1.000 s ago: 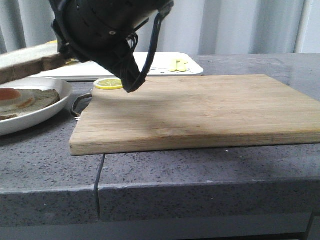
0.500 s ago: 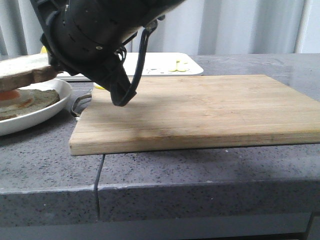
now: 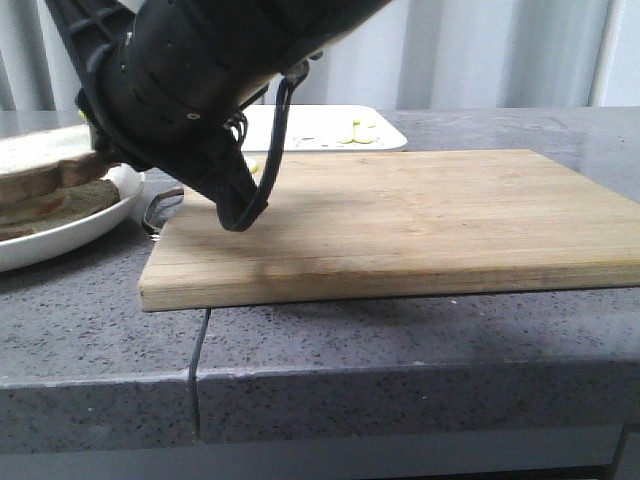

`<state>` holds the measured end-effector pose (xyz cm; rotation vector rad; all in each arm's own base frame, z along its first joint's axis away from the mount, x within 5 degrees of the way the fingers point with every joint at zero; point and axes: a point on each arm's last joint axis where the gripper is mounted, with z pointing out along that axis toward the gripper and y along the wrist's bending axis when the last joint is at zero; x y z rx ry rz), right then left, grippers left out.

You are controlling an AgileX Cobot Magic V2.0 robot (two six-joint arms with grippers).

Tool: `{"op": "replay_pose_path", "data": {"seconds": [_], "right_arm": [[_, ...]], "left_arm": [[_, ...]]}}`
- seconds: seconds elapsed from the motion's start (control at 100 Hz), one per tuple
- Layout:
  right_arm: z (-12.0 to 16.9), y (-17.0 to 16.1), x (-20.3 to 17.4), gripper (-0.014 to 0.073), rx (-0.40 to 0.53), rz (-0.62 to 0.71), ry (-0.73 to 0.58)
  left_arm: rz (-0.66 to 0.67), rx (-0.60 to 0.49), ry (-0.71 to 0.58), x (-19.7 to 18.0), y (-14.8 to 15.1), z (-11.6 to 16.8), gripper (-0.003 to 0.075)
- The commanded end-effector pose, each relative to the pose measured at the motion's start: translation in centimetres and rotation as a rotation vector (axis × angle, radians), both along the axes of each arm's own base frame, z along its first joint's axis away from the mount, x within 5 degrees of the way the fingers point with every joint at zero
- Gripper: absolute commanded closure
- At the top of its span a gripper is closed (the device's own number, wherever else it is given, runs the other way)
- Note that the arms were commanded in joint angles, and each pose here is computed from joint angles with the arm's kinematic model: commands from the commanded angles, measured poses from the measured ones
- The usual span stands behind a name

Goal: Place bread and move sandwich to tray
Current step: 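Lower the bread onto the fried egg toast and open the right gripper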

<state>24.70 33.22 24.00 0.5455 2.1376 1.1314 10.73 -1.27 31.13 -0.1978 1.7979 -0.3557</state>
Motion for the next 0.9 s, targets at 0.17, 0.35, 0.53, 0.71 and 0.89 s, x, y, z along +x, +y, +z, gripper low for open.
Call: {"op": "replay_pose_path", "data": {"seconds": [0.17,0.35,0.53,0.71,0.89], "right_arm": [[3.1,-0.2,0.1,0.0627,0.052,-0.012,-0.080],[3.1,-0.2,0.2,0.0443,0.042,-0.002,-0.097],[3.2,-0.2,0.2,0.0391,0.042,-0.012,-0.103],[3.4,-0.4,0.4,0.0391,0.032,-0.024,-0.138],[5.6,-1.1,0.2,0.0391,0.036,-0.032,-0.245]], "left_arm": [[0.031,-0.028,-0.093,0.2,0.2,1.7,0.0446],[0.031,-0.028,-0.093,0.2,0.2,1.7,0.0446],[0.031,-0.028,-0.093,0.2,0.2,1.7,0.0446],[0.031,-0.028,-0.093,0.2,0.2,1.7,0.0446],[0.031,-0.028,-0.093,0.2,0.2,1.7,0.0446]]}}
